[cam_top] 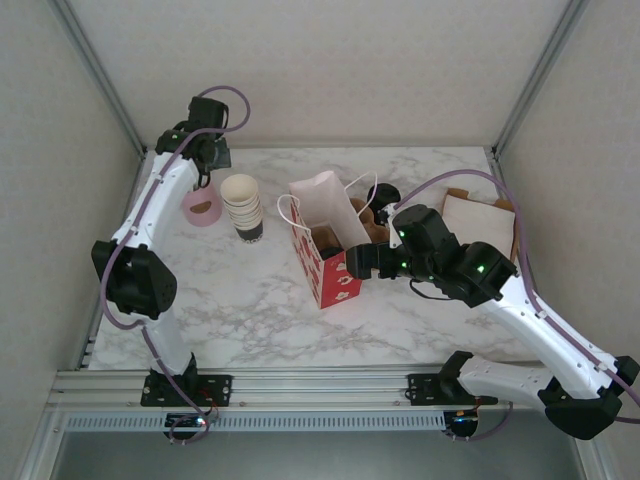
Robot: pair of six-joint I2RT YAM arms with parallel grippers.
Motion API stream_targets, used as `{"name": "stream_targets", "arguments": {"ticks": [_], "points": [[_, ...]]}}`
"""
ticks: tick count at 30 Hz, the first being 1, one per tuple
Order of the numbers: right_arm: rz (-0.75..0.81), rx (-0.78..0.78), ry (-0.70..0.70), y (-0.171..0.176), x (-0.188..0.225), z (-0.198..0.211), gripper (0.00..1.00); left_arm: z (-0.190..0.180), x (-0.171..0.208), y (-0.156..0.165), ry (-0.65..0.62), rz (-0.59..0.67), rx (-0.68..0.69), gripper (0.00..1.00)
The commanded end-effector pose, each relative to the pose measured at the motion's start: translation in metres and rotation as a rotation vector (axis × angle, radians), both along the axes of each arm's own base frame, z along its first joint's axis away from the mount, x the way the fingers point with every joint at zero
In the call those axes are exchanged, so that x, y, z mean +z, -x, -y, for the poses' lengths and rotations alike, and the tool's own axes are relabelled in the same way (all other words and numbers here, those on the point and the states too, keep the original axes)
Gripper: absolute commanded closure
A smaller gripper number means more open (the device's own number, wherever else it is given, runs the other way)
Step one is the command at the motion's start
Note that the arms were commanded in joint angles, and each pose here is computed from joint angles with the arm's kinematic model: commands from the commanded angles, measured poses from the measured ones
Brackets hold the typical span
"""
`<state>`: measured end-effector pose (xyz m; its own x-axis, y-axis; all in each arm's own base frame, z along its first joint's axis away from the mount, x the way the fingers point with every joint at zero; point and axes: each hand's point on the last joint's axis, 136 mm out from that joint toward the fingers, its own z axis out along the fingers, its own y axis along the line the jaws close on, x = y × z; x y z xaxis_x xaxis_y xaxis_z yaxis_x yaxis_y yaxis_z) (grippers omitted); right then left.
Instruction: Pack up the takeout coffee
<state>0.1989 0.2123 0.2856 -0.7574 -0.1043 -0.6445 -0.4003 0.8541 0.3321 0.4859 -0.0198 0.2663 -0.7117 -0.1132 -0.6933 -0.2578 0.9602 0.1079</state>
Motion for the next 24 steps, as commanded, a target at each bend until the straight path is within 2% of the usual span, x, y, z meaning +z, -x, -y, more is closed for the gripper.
{"name": "stream_targets", "arguments": {"ticks": [1, 13, 24], "points": [[0.025, 0.003, -0.024, -0.004, 0.011, -0.003, 0.01, -0.009, 0.039, 0.012, -0.04, 0.082, 0.026, 0.84], [0.023, 0.003, -0.048, -0.004, 0.018, -0.005, 0.01, -0.015, 0.094, 0.034, -0.014, 0.204, 0.054, 0.82], [0.025, -0.01, -0.057, -0.003, 0.021, -0.002, 0.01, -0.007, 0.167, 0.063, 0.1, 0.373, 0.012, 0.79]]}}
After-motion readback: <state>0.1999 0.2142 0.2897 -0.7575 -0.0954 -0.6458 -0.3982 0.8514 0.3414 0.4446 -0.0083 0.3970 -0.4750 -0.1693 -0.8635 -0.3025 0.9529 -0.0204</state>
